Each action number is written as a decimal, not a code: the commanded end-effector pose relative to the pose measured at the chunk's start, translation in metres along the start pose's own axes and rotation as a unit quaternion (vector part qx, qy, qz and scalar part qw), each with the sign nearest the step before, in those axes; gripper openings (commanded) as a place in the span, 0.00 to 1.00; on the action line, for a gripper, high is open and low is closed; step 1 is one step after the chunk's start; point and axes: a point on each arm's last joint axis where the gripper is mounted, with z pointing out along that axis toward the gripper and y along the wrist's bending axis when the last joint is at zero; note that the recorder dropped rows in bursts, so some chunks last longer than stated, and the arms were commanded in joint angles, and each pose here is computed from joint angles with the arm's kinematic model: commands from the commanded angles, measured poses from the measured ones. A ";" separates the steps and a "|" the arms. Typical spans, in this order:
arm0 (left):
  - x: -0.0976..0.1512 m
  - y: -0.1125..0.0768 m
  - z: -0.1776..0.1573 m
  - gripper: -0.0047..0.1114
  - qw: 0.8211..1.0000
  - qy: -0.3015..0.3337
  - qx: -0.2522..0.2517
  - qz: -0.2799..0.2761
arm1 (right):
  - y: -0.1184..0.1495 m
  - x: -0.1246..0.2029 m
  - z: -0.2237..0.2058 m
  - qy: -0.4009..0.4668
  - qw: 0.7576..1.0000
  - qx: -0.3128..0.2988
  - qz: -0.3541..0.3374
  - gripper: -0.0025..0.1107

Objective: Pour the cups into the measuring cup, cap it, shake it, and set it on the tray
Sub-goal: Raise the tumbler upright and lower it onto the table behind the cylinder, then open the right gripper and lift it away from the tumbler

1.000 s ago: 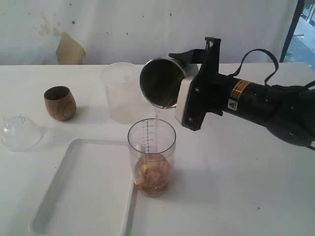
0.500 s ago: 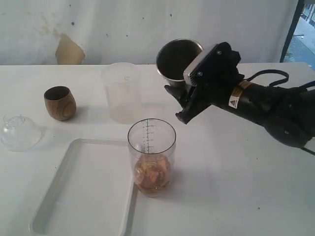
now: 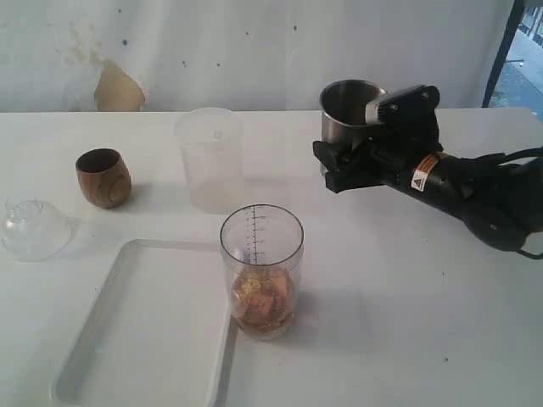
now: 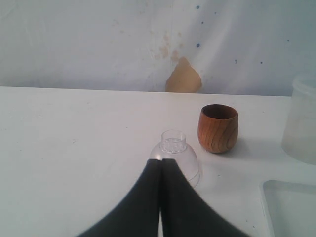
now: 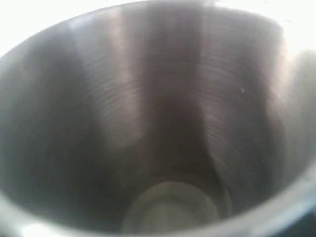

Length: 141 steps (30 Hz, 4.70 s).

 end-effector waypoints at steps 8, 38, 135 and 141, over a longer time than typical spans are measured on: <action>0.000 0.000 0.000 0.04 1.000 -0.005 0.001 -0.001 | -0.014 0.036 0.034 -0.001 0.999 -0.043 0.004 0.02; 0.000 0.000 0.000 0.04 1.000 -0.005 0.001 -0.001 | -0.013 0.064 0.061 0.060 0.992 -0.112 0.021 0.36; 0.000 0.000 0.000 0.04 1.000 -0.005 0.001 -0.001 | 0.027 -0.152 -0.064 0.028 0.990 -0.133 -0.048 0.02; 0.000 0.000 0.000 0.04 1.000 -0.005 0.001 -0.001 | 0.039 -0.167 -0.114 0.013 0.996 -0.072 -0.052 0.02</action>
